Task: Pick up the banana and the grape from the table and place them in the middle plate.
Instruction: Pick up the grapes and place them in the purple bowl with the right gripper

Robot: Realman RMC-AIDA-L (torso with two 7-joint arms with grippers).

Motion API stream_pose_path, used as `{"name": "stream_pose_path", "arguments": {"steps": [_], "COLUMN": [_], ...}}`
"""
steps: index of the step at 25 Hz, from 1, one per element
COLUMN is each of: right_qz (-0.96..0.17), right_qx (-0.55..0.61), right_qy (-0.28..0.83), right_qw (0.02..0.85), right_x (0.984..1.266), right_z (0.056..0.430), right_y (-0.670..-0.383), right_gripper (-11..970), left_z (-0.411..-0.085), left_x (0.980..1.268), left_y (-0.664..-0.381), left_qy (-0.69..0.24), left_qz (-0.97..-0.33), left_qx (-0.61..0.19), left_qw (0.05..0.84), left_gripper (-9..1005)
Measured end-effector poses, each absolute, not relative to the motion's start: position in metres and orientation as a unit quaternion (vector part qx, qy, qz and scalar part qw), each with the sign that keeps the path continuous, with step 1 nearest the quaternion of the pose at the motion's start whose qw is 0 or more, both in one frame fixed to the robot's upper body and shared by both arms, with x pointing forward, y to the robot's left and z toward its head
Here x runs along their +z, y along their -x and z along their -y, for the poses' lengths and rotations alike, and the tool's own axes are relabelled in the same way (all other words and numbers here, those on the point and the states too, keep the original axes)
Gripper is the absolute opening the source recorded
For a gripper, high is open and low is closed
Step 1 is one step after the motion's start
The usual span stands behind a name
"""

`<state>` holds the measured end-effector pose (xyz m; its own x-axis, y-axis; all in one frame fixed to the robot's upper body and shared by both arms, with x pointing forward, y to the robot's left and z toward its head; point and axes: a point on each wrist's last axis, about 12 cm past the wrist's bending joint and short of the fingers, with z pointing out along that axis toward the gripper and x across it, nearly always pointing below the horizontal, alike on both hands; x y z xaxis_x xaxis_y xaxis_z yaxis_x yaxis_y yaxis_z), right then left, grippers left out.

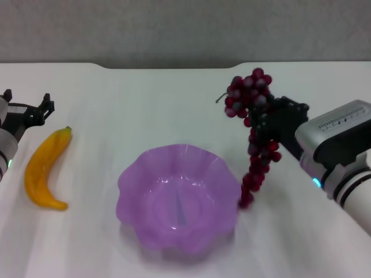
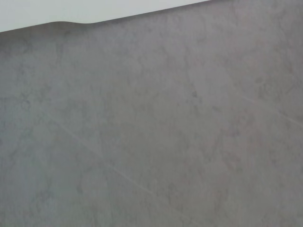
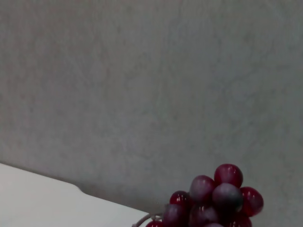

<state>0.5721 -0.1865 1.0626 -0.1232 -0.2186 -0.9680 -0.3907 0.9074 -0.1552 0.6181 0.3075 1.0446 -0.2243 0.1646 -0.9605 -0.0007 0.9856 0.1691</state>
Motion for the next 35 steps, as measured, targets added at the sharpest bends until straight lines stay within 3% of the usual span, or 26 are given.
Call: {"name": "stream_pose_path", "arguments": {"steps": [11, 19, 28, 35], "right_qz": [-0.745, -0.707, -0.682, -0.693], "right_qx": [0.059, 0.069, 0.111, 0.114], "right_qy": [0.219, 0.268, 0.34, 0.357], "right_qw": [0.628, 0.651, 0.638, 0.616], "right_x": [1.096, 1.124, 1.118, 1.103], "right_z": [0.184, 0.159, 0.113, 0.11], "right_y": [-0.576, -0.572, -0.549, -0.545], "right_gripper": [362, 361, 360, 359], "left_z": [-0.306, -0.306, -0.303, -0.301], "left_x": [1.045, 1.045, 1.047, 1.049], "left_y": [-0.618, -0.619, -0.621, -0.623], "left_qy": [-0.053, -0.052, -0.054, -0.055], "left_qz": [-0.779, -0.779, -0.776, -0.775], "left_qx": [0.066, 0.065, 0.062, 0.06], "left_qw": [0.621, 0.622, 0.625, 0.627], "left_gripper": [880, 880, 880, 880]}}
